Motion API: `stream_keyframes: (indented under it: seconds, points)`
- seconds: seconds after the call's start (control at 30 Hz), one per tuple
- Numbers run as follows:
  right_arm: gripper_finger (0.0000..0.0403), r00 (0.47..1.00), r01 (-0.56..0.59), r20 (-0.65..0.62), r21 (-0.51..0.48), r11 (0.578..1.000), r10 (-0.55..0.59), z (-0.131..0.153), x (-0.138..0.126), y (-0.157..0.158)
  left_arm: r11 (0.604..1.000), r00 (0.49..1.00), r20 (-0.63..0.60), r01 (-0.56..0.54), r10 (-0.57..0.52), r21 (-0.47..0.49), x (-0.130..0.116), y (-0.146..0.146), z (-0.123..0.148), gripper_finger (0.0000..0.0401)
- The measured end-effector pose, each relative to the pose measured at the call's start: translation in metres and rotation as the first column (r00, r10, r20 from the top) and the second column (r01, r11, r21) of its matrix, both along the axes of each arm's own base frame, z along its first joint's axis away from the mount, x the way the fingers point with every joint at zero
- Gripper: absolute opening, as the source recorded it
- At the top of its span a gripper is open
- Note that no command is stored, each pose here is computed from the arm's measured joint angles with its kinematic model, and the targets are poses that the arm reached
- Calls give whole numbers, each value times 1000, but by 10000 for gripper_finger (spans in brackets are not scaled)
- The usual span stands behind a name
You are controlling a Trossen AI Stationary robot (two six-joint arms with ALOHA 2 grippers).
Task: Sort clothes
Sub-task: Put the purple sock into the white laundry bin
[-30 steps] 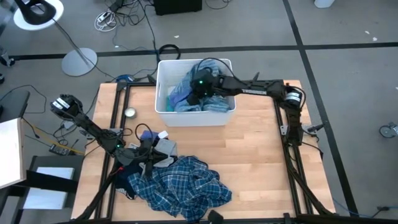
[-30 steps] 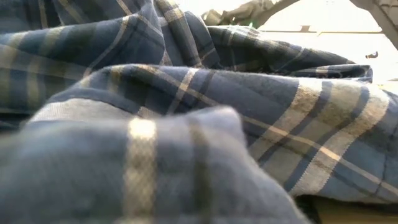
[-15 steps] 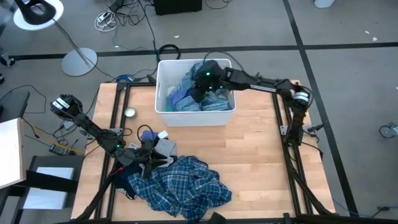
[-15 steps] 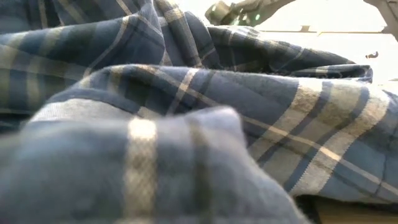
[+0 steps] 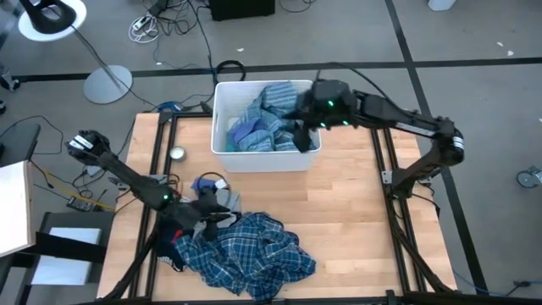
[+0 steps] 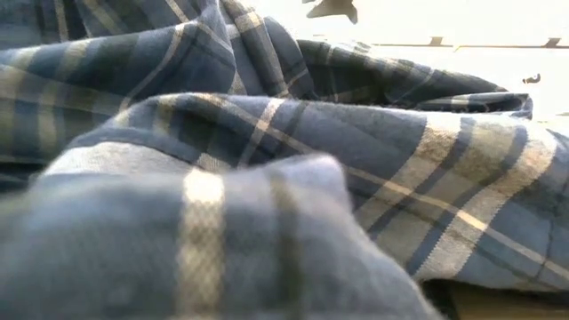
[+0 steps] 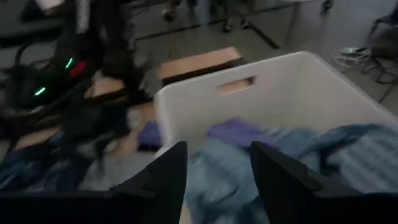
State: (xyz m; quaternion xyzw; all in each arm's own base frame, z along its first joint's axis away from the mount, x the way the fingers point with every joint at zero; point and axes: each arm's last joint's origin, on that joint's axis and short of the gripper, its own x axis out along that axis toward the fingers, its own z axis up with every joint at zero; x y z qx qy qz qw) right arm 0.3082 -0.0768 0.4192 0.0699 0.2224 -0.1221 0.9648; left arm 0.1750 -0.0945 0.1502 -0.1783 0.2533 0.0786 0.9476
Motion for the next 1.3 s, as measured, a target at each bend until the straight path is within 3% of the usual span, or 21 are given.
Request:
stream_keyframes:
  seconds: [0.17,0.33,0.47,0.73,1.0,1.07,1.2,1.3]
  points:
    - [176,998,-15,-59,-28,999,13,11,-23,42,985,949,-307,-10,65,175,9,6,36,90]
    - [176,994,-2,-105,-41,999,-2,14,-43,84,959,860,-467,-85,208,272,4,21,71,90]
    - [176,988,31,-147,-43,999,-37,12,-59,116,946,789,-529,-208,312,248,-2,32,68,90]
    - [176,970,124,-202,-49,991,-132,-3,-90,176,937,715,-609,-306,344,170,-7,51,31,90]
    - [176,988,117,-101,-16,993,-118,-22,-119,229,931,713,-609,-343,346,127,-6,69,12,88]
    - [176,989,120,-85,-13,993,-121,-31,-124,239,927,698,-629,-360,343,105,-7,73,8,77]
    - [176,986,139,-88,-22,990,-140,-57,-129,252,917,673,-657,-392,340,73,-8,80,5,13]
    - [176,981,161,-103,-16,987,-162,-78,-132,257,916,670,-661,-396,337,65,-8,82,5,4]
